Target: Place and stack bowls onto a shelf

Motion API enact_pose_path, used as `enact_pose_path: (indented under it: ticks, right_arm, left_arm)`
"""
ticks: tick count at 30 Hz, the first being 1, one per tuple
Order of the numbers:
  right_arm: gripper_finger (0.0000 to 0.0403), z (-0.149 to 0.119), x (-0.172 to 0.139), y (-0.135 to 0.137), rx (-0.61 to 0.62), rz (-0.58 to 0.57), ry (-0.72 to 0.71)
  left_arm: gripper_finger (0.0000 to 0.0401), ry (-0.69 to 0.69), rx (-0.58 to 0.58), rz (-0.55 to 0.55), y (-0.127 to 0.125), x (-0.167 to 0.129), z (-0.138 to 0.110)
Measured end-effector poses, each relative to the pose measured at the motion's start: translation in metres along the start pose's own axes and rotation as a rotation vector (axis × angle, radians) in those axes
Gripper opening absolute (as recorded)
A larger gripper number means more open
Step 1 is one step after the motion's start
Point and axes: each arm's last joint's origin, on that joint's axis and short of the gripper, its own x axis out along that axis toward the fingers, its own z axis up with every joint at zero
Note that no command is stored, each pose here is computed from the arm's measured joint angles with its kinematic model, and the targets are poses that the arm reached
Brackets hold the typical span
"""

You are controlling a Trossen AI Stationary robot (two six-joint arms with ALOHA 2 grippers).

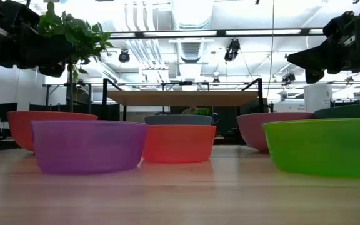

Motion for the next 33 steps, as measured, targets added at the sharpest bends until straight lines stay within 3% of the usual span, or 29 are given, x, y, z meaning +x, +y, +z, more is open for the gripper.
enact_pose_path:
  ticks: [7, 11, 19, 24, 28, 33]
  right_arm:
    - [0.0009, 0.000, 0.000, 0.000, 0.000, 0.001, 0.000]
    - [0.0009, 0.000, 0.000, 0.000, 0.009, 0.000, 0.000]
    - [0.0009, 0.001, 0.000, 0.000, 0.236, -0.003, -0.006]
    - [0.0009, 0.001, 0.000, -0.001, 0.444, -0.025, -0.013]
    - [0.0009, 0.001, 0.000, -0.001, 0.462, -0.025, -0.012]
    - [0.0009, 0.001, 0.000, -0.001, 0.462, -0.034, -0.015]
  left_arm:
    - [0.0046, -0.057, -0.005, 0.034, 0.001, 0.000, 0.005]
    - [0.0046, -0.208, -0.169, 0.021, 0.001, -0.002, 0.020]
    - [0.0046, -0.489, -0.378, -0.037, 0.002, -0.011, 0.045]
    - [0.0046, -0.489, -0.456, -0.032, 0.003, -0.011, 0.045]
    - [0.0046, -0.493, -0.453, -0.031, 0.003, -0.011, 0.045]
    - [0.0046, -0.480, -0.639, -0.024, 0.004, -0.008, 0.043]
